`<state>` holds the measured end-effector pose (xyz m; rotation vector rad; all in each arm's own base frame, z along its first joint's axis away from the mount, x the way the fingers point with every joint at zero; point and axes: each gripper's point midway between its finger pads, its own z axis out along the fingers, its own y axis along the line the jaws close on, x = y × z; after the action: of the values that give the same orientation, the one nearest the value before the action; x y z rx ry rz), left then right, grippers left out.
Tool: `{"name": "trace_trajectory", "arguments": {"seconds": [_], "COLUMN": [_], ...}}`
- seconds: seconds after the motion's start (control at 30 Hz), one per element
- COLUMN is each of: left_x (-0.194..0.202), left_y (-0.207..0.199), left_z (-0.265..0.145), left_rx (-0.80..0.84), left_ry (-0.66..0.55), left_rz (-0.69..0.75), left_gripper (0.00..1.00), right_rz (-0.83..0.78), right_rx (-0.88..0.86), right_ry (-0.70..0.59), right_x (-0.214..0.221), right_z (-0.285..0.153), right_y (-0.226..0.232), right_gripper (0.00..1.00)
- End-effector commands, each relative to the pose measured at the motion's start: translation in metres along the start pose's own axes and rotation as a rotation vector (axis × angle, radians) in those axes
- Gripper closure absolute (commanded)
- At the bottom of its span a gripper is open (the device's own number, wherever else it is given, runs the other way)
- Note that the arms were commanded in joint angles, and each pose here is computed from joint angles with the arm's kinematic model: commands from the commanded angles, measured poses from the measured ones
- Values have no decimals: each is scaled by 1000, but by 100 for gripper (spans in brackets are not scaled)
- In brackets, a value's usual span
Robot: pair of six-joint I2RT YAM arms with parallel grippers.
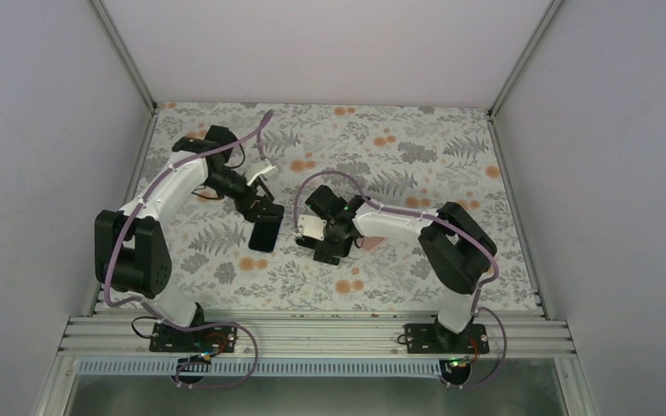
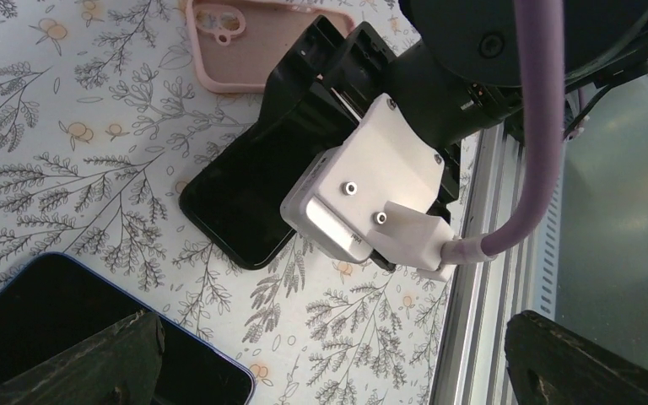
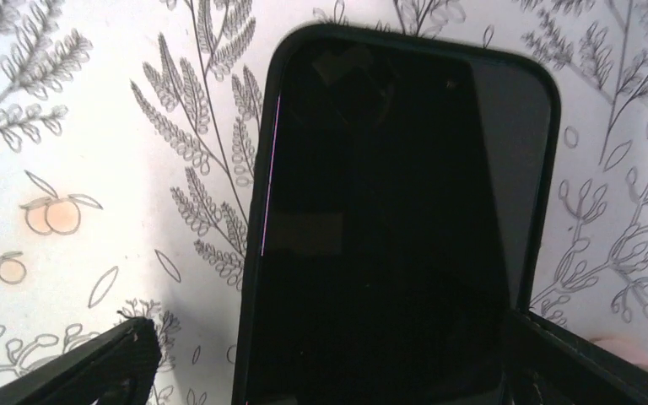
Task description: Take the phone out of the phone case
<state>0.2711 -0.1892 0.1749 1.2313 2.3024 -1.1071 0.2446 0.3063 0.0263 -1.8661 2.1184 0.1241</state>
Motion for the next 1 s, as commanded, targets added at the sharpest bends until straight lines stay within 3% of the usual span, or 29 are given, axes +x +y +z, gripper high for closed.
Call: {"name": "trace_trajectory", "arguments": {"seconds": [0.0,0.5,0.97], "left_x": [-3,-1,-1], "left_y": [-7,-5,-5], "left_z": [-6,-12,-14], "left_rx": [10,22,40], "left_ry": [-41,-70,-80], "left_rz": [38,37,28], "left_gripper": [0,0,0], "right_rz": [-17,-34,22], "right_rx": [20,50,-24], "right_ry": [-6,-38,-6], "right_x": [-8,-24,-10], "right_z": [4,-9,6], "right_y": [-10,-24,-34], "right_gripper": [0,0,0]}}
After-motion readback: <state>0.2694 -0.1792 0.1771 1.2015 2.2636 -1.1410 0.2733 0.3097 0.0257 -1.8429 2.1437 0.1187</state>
